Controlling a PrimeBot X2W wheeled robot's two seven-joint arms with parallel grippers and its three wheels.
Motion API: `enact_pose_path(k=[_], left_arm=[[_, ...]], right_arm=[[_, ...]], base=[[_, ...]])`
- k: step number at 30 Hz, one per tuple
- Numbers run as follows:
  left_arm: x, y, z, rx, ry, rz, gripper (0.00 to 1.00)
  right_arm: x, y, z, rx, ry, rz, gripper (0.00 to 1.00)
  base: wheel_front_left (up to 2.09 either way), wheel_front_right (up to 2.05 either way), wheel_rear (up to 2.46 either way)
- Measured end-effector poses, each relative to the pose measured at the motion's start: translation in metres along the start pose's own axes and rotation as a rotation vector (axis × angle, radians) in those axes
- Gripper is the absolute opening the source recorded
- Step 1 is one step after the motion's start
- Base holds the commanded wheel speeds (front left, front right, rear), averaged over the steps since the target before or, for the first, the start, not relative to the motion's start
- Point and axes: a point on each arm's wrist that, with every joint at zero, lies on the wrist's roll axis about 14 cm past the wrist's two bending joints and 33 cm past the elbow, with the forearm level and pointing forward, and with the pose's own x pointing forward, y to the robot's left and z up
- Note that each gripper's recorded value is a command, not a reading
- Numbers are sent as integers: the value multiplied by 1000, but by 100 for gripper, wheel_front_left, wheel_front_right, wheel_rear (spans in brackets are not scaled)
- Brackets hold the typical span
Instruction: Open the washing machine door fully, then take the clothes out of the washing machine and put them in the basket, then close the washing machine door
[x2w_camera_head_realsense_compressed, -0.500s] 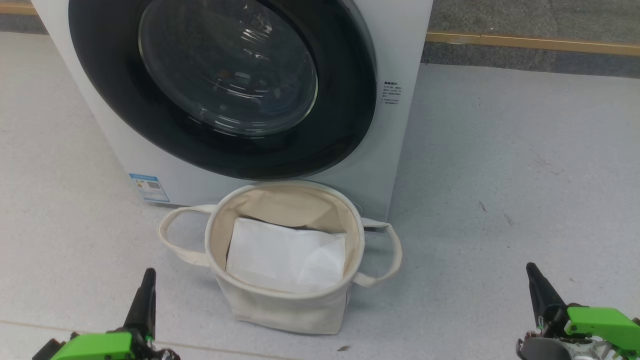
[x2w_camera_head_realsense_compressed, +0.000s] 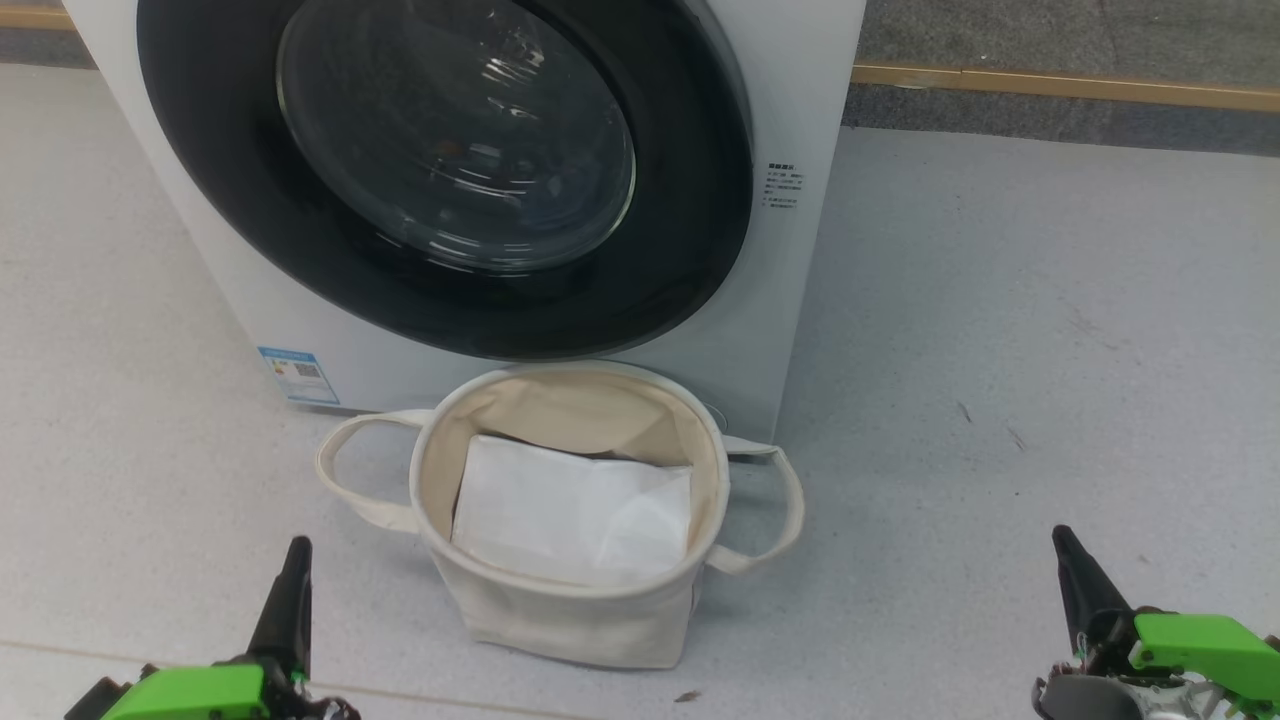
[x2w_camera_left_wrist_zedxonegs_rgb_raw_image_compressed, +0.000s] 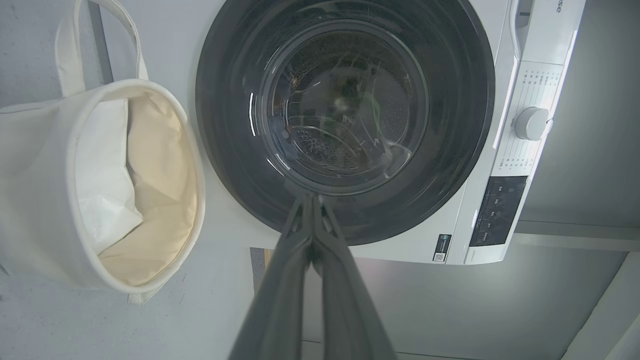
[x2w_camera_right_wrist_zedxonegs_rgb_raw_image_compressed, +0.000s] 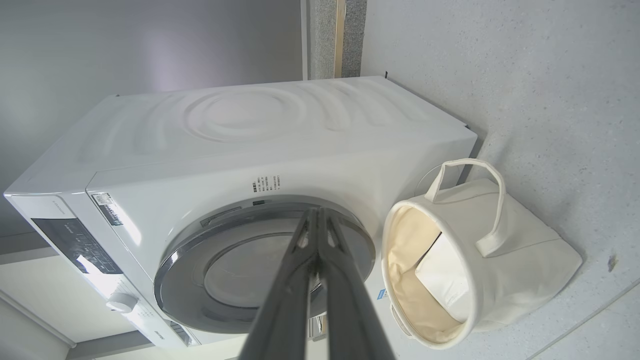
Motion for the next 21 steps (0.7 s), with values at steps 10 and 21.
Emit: enact_pose_path(k=[10, 21], left_arm=[[0, 0, 0, 0, 0, 0, 0], [0, 0, 0, 0, 0, 0, 0]], right_arm=[[0, 0, 0, 0, 0, 0, 0], [0, 0, 0, 0, 0, 0, 0]], base=[[0, 0, 0], [0, 0, 0]])
